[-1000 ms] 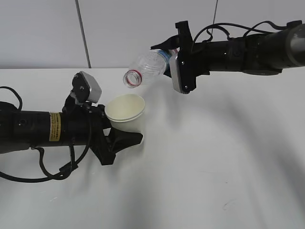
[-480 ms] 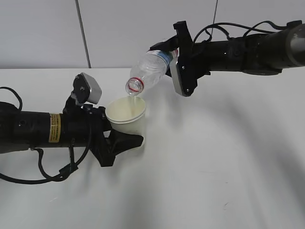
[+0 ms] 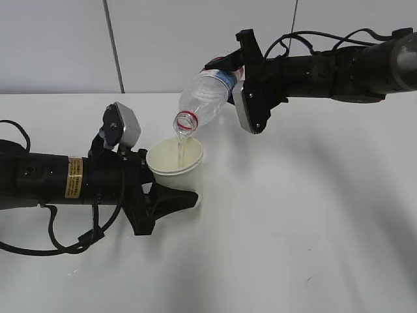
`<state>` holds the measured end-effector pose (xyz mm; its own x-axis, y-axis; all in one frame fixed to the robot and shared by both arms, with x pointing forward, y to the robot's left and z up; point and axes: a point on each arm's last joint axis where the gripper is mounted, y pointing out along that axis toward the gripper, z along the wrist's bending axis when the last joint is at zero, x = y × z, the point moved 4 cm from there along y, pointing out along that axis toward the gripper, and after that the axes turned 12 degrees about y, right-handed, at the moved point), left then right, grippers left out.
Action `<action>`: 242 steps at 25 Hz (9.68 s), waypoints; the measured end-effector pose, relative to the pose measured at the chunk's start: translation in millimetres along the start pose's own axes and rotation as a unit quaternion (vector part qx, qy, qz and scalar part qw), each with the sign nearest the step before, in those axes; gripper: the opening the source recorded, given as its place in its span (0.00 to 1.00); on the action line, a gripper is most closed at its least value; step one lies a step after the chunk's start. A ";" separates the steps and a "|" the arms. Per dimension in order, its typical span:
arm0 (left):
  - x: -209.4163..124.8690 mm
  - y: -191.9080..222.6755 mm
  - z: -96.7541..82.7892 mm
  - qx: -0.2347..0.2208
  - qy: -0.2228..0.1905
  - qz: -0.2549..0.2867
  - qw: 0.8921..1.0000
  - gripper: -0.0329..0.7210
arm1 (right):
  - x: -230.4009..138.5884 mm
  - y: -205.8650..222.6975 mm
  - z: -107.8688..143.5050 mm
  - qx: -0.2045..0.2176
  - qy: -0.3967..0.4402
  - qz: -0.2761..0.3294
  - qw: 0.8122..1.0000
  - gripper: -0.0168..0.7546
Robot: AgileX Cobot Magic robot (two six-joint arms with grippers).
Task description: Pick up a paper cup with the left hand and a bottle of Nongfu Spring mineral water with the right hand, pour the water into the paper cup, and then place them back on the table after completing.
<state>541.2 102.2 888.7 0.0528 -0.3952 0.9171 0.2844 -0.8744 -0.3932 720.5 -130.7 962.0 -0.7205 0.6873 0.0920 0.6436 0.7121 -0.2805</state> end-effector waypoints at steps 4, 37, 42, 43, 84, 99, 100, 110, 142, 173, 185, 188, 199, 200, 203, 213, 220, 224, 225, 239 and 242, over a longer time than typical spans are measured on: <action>0.1 0.0 -0.3 -0.001 0.001 0.000 1.000 0.59 | -0.8 0.0 -1.5 -0.006 -0.001 0.003 1.000 0.59; -0.3 0.0 -0.2 -0.001 0.001 0.001 1.000 0.59 | -2.1 -0.2 -18.2 -0.055 -0.004 0.006 0.998 0.59; -0.9 0.0 0.0 0.000 0.001 0.003 1.000 0.59 | -0.7 -0.3 -19.2 -0.058 -0.007 0.001 0.998 0.59; -1.0 0.0 0.0 0.000 0.001 0.004 1.000 0.59 | -0.5 -0.4 -19.2 -0.058 -0.008 0.000 0.998 0.59; -0.4 0.0 3.5 0.013 0.010 0.001 1.000 0.59 | 3.9 -0.3 -13.2 -0.043 0.072 -0.019 0.996 0.59; -4.5 -2.0 23.1 0.088 0.016 0.016 0.996 0.58 | -0.4 -0.6 -11.8 -0.042 0.567 -0.025 0.823 0.59; -5.5 -1.6 23.3 0.089 0.014 0.016 0.996 0.58 | -1.0 -0.6 -11.4 -0.041 0.584 -0.023 0.810 0.59; -34.0 3.7 26.7 0.078 -0.020 0.005 0.997 0.57 | -1.4 -2.4 8.8 -0.035 0.672 -0.005 0.740 0.59; -64.1 13.8 16.0 0.028 0.012 -0.022 0.999 0.57 | 0.7 12.7 100.7 0.006 0.733 -0.010 0.680 0.59; -75.8 -55.5 42.3 0.015 -0.022 0.051 0.998 0.81 | -36.5 -36.9 111.8 0.088 0.706 0.022 0.703 0.87; -82.1 -121.8 98.7 0.221 -0.062 0.144 0.963 0.78 | -102.7 -88.0 92.3 -0.014 0.719 0.109 0.686 0.81; -82.4 -125.9 103.5 0.245 -0.079 0.146 0.955 0.78 | -120.8 -100.6 90.3 -0.056 0.736 0.132 0.662 0.80; -78.8 -133.9 118.1 0.316 -0.147 0.105 0.931 0.78 | -186.7 -168.1 105.4 -0.190 0.814 0.216 0.505 0.79; -78.5 -134.8 119.5 0.323 -0.154 0.101 0.928 0.78 | -189.1 -170.1 103.8 -0.197 0.819 0.213 0.495 0.79; -77.9 -137.7 123.5 0.343 -0.174 0.088 0.919 0.76 | -195.2 -174.2 98.8 -0.216 0.835 0.205 0.463 0.79; -81.6 -144.8 121.4 0.352 -0.188 0.128 0.908 0.72 | -202.0 -174.7 87.8 -0.210 0.832 0.213 0.467 0.79; -57.3 -175.6 111.4 0.381 -0.203 0.195 0.881 0.71 | -201.1 -174.7 90.9 -0.195 0.828 0.226 0.474 0.79; -40.7 -185.1 104.7 0.384 -0.200 0.199 0.879 0.71 | -201.2 -174.9 91.4 -0.195 0.829 0.228 0.473 0.79; -38.9 -186.5 103.6 0.385 -0.206 0.198 0.878 0.71 | -201.2 -174.9 91.4 -0.196 0.830 0.228 0.470 0.79; -43.5 -187.9 93.4 0.338 -0.226 0.203 0.891 0.66 | -199.6 -174.7 94.5 -0.187 0.836 0.233 0.461 0.79; -49.6 -199.1 101.0 0.368 -0.161 0.252 0.880 0.66 | -199.2 -174.6 95.1 -0.184 0.835 0.234 0.463 0.79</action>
<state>578.7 324.4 928.2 0.5845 -0.4768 0.6565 0.6848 -0.1440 -0.7143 727.1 -405.5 901.8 0.5271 -0.2865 0.8001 0.8497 0.1944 -0.4901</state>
